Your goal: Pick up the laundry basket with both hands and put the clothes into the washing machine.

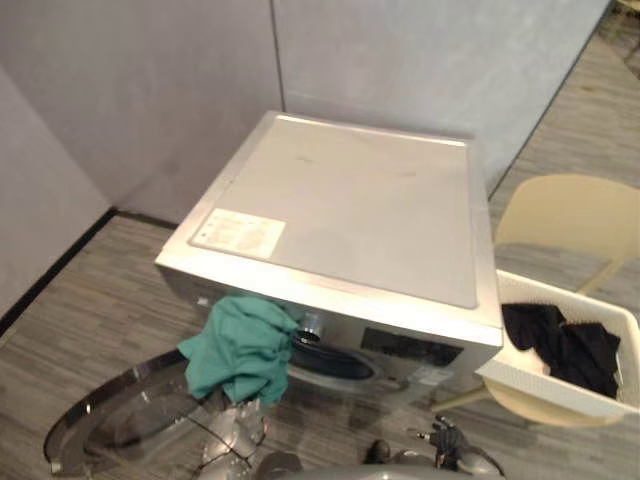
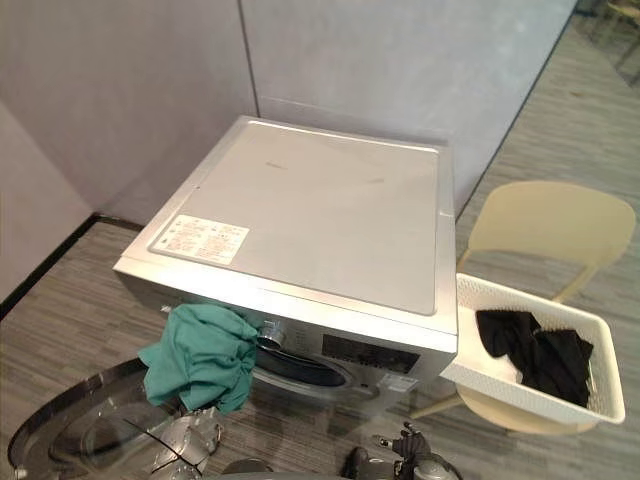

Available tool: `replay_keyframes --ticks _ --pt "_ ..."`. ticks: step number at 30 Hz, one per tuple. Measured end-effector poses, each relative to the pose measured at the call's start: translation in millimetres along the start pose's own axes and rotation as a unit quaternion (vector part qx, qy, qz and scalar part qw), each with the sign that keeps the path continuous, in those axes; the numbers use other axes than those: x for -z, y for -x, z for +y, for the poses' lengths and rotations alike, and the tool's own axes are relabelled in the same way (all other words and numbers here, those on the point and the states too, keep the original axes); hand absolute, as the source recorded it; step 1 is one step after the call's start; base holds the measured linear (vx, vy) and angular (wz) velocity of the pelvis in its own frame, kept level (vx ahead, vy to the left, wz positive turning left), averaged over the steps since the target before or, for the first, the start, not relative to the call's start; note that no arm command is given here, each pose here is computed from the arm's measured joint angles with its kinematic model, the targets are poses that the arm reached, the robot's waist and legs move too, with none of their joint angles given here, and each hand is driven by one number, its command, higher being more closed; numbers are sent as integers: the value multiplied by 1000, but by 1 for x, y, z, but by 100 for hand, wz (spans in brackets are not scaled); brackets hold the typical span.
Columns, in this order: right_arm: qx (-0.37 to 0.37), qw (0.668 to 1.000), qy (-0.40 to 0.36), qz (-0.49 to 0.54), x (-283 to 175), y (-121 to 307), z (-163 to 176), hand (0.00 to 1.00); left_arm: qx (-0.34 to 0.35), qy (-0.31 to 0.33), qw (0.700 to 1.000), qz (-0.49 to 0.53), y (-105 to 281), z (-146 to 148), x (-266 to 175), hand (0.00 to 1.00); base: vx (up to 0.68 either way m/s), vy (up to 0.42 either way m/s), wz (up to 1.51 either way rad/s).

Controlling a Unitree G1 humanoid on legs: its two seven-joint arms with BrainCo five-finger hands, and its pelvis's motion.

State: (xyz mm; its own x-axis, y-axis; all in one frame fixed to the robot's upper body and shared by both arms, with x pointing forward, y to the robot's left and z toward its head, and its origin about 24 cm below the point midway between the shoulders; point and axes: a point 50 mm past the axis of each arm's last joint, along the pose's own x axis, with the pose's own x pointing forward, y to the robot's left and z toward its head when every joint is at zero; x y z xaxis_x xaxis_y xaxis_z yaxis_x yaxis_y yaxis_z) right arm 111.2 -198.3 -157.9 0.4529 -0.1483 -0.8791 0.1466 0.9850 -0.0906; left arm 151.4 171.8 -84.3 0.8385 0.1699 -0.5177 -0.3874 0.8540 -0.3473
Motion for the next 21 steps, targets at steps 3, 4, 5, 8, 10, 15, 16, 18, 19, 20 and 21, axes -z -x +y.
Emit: replay_keyframes --ticks 3,4,5,8,10,15,16,18,19,20,21 --pt "5 1000 -14 2 3 1 -4 0 -13 -11 999 34 3 11 13 100 97 83 -32" --pt "6 1000 -12 3 4 1 -5 0 -13 -14 999 41 4 11 16 100 65 42 -2" --pt "6 1000 -10 5 5 1 -6 0 -14 -16 999 44 5 12 17 100 0 0 0" --pt "1 1000 24 -1 -1 0 -6 0 -4 -32 997 63 9 10 27 100 -7 -8 7" --pt "-6 999 43 -9 -7 -1 -2 0 2 -41 996 80 10 9 33 100 -26 -28 4" --pt "-10 996 68 -63 -46 -6 7 0 54 -66 995 53 -10 -14 15 100 -111 -27 3" --pt "-7 995 66 -79 -55 -6 9 0 62 -68 995 40 -15 -20 8 100 -158 -7 0" --pt "-11 991 64 -115 -73 -4 16 0 80 -69 994 3 -22 -32 -11 100 -177 -38 10" --pt "-12 988 69 -138 -82 -2 20 0 91 -67 993 -24 -25 -41 -25 100 -182 -34 16" --pt "-15 986 67 -150 -87 -1 24 0 96 -64 993 -41 -26 -45 -32 100 -173 -18 20" --pt "-11 983 61 -175 -97 2 26 0 110 -59 990 -72 -27 -56 -46 100 -173 -1 22"
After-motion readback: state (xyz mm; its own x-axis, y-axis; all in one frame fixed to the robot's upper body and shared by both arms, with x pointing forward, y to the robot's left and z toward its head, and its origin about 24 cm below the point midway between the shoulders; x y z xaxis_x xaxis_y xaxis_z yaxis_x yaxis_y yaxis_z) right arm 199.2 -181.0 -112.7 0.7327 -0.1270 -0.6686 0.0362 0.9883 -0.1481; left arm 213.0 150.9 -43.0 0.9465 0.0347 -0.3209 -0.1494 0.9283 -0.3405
